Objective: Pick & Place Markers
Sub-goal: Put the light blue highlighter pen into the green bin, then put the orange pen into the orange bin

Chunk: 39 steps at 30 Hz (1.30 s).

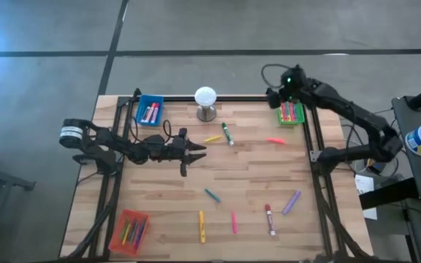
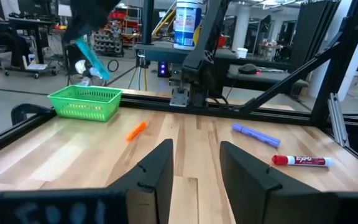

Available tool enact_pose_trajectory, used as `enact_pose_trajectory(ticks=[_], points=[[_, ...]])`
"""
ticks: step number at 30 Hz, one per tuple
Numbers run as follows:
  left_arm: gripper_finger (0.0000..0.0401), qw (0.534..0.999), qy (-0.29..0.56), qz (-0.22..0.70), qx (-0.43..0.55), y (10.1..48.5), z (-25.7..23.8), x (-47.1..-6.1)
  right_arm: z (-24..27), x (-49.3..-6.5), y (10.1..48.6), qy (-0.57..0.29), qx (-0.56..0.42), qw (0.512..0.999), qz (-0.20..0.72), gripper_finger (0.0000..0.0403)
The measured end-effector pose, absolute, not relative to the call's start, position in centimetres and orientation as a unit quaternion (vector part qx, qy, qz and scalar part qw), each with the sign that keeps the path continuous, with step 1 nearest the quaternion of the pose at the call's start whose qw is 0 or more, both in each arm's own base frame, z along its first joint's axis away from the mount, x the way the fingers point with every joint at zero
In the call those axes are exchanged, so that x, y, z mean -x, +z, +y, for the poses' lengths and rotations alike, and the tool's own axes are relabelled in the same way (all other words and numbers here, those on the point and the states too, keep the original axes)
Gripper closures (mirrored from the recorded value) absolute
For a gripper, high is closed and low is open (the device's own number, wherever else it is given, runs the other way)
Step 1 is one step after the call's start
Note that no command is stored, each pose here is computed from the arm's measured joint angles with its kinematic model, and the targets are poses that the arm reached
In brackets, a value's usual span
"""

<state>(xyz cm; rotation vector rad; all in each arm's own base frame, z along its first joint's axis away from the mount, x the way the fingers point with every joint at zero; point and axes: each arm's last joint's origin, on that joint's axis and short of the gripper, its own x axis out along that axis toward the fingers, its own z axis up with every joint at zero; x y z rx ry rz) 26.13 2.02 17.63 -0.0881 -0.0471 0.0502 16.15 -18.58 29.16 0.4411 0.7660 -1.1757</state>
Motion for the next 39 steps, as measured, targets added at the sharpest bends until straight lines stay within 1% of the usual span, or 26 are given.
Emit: enact_pose_trajectory(ticks=[4, 7, 18, 21, 26, 29, 32, 35, 39], points=[[0.0275, 0.998, 0.025, -0.023, 0.044, 17.6, 2.0, -26.1, -21.7, -14.0, 27.6, -0.566, -0.234, 0.702, 0.364, 0.035], [0.0275, 0.998, 0.025, -0.024, 0.044, 17.7, 2.0, -26.1, -23.4, -13.4, 25.9, -0.565, -0.261, 0.681, 0.386, 0.0349], [0.0275, 0.998, 0.024, -0.023, 0.05, 17.6, 2.0, -26.1, -26.2, -14.3, 21.0, -0.547, -0.298, 0.637, 0.455, 0.0347], [0.0275, 0.998, 0.021, -0.023, 0.061, 17.6, 2.0, -26.1, -26.4, -14.4, 20.4, -0.549, -0.301, 0.627, 0.463, 0.0332], [0.0275, 0.998, 0.019, -0.026, 0.063, 17.7, 2.0, -26.1, -26.3, -14.4, 20.4, -0.555, -0.311, 0.619, 0.461, 0.0283], [0.0275, 0.997, 0.019, -0.027, 0.063, 17.7, 2.0, -26.1, -25.9, -14.1, 21.3, -0.558, -0.304, 0.624, 0.454, 0.0257], [0.0275, 0.997, 0.019, -0.029, 0.065, 17.8, 2.0, -26.2, -25.0, -13.9, 22.6, -0.536, -0.308, 0.646, 0.447, 0.025], [0.0275, 0.997, 0.019, -0.031, 0.065, 17.8, 2.0, -26.2, -22.7, -14.4, 24.2, -0.502, -0.304, 0.686, 0.431, 0.0269], [0.0275, 0.997, 0.018, -0.033, 0.064, 17.8, 2.0, -26.2, -17.8, -15.7, 24.9, -0.458, -0.273, 0.738, 0.413, 0.0322]])
